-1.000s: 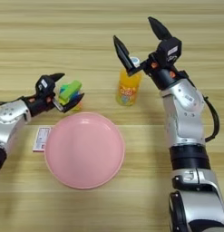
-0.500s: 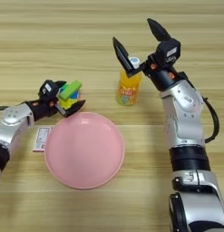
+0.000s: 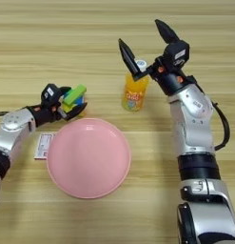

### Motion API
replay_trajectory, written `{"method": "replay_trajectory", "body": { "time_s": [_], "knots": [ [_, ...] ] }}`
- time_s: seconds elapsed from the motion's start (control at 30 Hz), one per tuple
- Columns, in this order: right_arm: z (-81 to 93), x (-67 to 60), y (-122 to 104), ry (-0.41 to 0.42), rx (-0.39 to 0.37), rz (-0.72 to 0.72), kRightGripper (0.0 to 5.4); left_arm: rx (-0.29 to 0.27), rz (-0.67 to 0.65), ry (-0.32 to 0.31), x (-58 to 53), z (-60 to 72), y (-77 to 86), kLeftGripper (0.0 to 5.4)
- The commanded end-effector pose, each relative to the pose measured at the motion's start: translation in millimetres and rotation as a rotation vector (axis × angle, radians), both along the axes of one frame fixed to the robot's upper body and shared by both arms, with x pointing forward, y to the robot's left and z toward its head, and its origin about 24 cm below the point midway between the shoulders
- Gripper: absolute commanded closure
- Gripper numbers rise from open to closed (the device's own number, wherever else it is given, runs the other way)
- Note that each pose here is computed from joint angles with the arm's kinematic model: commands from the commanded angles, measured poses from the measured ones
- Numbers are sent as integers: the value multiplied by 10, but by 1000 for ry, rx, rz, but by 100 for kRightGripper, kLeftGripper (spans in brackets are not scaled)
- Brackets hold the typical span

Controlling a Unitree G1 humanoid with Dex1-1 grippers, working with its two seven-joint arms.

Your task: Move the objects on the table

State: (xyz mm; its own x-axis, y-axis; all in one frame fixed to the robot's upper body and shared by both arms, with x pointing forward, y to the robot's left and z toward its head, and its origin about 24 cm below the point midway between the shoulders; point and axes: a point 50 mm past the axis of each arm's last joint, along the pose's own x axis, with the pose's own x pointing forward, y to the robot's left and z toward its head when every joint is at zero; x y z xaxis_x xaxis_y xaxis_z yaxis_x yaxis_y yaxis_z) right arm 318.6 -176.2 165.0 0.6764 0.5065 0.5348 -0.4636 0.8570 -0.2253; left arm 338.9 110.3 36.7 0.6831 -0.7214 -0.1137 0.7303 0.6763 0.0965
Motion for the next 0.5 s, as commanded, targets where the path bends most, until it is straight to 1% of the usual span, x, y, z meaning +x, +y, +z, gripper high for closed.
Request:
{"method": "replay_trajectory", "body": {
  "time_s": [0.03, 0.1, 0.5],
  "knots": [
    [-1, -9, 15, 5, -11, 3, 0, 19, -8, -1, 29, 28, -10, 183],
    [-1, -9, 15, 5, -11, 3, 0, 19, -8, -1, 29, 27, -9, 195],
    [0, -9, 15, 5, -10, 3, 0, 21, -8, -3, 30, 28, -6, 321]
  ]
}}
